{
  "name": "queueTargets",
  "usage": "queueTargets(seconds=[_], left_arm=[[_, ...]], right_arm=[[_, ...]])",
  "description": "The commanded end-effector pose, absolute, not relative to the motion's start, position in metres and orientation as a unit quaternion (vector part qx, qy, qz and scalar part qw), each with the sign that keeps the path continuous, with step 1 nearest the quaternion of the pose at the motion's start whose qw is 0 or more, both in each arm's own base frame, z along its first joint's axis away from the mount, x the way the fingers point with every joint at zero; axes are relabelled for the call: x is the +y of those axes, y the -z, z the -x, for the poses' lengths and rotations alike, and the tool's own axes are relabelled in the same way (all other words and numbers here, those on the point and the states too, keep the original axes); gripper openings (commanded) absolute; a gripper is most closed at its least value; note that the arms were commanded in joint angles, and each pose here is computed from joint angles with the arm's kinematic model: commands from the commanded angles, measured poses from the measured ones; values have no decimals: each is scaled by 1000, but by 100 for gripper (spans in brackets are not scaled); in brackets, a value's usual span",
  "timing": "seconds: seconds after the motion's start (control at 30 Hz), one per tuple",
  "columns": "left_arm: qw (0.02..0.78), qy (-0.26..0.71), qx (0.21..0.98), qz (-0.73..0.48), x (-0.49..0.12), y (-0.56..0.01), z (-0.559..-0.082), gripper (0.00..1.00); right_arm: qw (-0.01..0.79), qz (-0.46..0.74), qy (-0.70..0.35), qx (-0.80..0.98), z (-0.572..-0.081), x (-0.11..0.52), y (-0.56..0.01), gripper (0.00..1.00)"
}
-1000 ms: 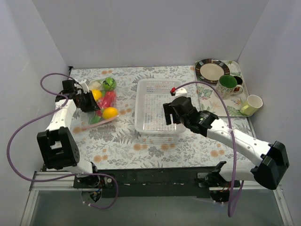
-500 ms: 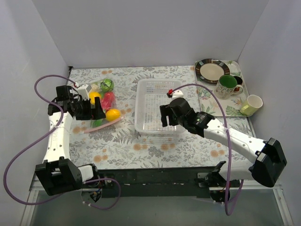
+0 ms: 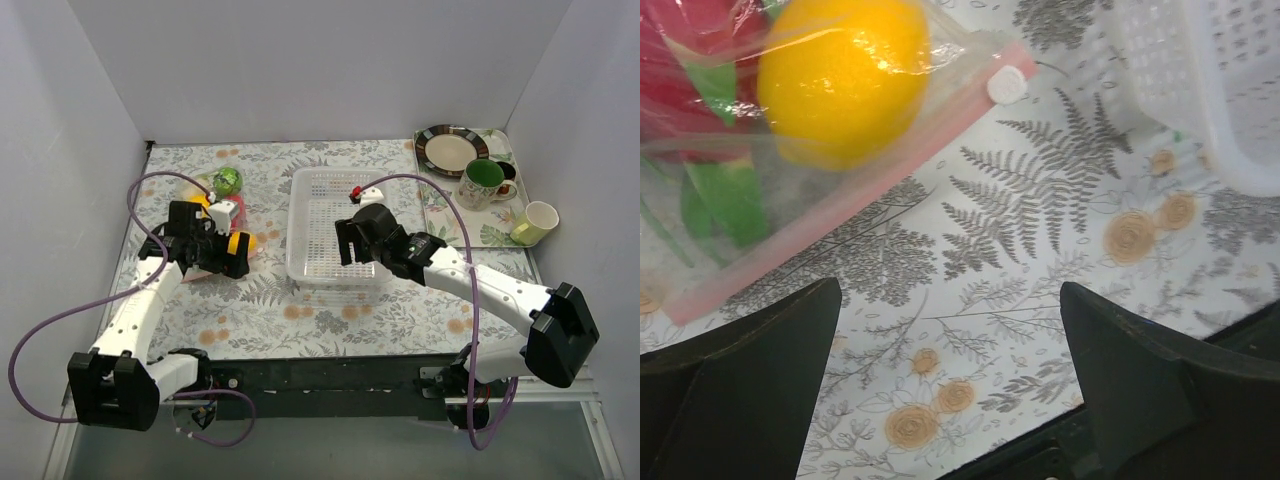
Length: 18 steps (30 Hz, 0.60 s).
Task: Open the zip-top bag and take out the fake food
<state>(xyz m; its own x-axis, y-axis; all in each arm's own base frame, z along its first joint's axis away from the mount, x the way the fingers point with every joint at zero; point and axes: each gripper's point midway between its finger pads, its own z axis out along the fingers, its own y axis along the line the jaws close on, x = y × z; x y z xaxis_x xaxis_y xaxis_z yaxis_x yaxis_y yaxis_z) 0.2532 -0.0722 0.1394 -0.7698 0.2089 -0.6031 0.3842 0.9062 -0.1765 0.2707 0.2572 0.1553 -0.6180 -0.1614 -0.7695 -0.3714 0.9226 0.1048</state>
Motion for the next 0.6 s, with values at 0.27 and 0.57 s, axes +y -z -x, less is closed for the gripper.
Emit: queueTargets(seconds=[0.27,0.57], left_arm=[[417,-61,872,-247,-38,-119,-292,91],[477,-157,816,-287,-24,-100,-301,87]], right_arm=[[430,143,-135,881,-287,275,-170,84],[436,141,-133,879,-294,279,-173,83]])
